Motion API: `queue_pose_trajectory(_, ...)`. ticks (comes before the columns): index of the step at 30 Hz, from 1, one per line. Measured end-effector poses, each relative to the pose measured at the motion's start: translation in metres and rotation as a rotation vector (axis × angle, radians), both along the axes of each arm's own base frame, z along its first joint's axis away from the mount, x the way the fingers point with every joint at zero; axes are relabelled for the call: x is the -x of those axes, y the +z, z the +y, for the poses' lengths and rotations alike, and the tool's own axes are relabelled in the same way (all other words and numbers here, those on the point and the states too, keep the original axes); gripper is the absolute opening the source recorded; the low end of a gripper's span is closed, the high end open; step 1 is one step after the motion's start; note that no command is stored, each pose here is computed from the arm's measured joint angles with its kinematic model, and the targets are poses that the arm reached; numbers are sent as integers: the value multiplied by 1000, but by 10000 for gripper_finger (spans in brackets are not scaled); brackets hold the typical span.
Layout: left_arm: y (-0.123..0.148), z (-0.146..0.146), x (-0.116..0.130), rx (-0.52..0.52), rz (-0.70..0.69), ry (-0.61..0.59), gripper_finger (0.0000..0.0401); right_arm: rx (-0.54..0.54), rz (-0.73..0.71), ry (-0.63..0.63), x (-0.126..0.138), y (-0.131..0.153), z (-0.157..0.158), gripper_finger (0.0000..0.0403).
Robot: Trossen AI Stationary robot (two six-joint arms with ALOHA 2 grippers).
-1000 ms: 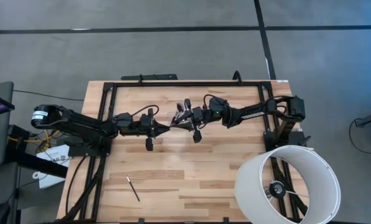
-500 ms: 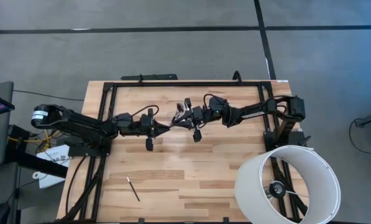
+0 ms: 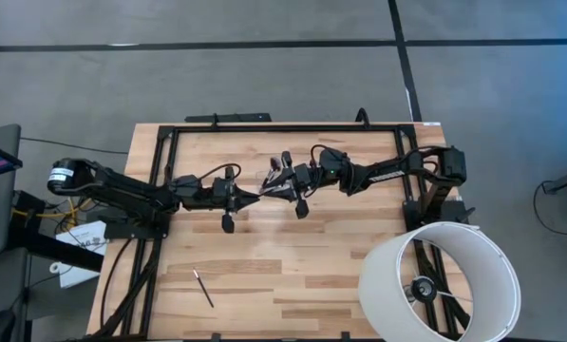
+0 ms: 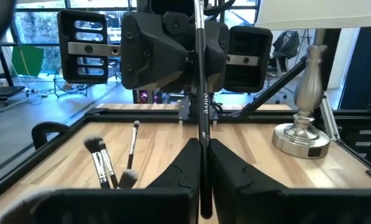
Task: Put items in baskets/containers
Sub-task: Put the eyeshadow brush into the transparent organizer
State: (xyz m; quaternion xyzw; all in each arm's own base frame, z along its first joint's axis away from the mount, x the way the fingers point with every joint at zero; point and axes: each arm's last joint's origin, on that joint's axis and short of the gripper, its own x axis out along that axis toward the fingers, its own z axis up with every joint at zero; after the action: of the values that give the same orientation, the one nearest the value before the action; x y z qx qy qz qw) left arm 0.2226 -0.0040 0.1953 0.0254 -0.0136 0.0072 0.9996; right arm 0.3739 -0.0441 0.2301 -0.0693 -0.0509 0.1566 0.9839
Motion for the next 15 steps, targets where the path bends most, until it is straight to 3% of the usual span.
queue_pose_trajectory(4, 0, 0, 0, -2, 0, 14, 16, 0, 0, 0, 0, 0, 0, 71)
queue_pose_trajectory(11, 0, 1, 0, -2, 0, 27, 19, 4, -5, -6, 0, 0, 0, 12)
queue_pose_trajectory(15, 0, 1, 0, -2, 0, 55, 22, 2, -4, -9, 0, 0, 0, 23)
